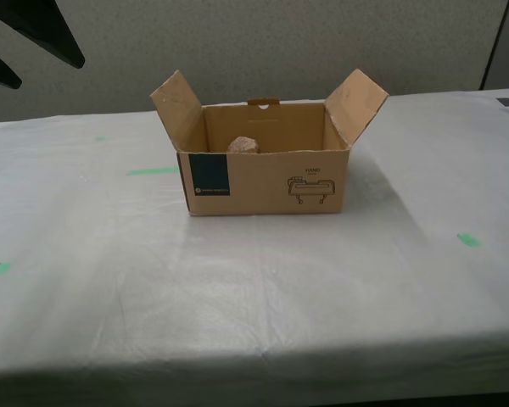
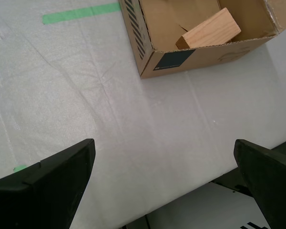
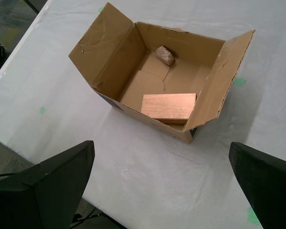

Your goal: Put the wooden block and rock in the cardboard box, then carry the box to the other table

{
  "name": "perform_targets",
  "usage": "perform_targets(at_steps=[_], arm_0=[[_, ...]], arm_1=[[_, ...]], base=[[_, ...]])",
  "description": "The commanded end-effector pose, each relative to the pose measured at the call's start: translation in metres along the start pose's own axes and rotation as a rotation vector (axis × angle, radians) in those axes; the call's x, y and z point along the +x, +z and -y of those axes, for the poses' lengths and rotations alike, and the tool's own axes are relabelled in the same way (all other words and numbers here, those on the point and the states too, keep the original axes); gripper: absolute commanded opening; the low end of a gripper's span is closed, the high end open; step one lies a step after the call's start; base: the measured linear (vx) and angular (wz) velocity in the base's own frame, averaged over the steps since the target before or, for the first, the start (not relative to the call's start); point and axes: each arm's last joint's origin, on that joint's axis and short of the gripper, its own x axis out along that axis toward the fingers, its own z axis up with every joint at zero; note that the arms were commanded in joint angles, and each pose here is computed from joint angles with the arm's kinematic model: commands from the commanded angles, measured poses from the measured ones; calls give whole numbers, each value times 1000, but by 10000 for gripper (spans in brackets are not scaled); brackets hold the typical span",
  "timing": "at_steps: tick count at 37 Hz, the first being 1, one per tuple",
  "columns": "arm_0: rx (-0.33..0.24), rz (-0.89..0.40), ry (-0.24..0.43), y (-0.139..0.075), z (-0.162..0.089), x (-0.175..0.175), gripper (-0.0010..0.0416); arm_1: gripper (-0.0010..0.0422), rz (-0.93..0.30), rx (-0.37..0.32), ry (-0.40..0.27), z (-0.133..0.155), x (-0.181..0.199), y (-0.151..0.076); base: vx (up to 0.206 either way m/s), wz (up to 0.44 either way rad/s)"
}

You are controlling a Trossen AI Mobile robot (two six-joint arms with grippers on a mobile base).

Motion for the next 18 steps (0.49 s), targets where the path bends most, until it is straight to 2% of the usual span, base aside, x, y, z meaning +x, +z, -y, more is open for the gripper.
perform_targets(at_steps=[1,18], arm_0=[[-1,1,0,0,0,0,393],[-1,1,0,0,0,0,394]], arm_1=[[398,1,-1,1,0,0,0],[398,1,-1,1,0,0,0]], base=[[0,0],[0,0]])
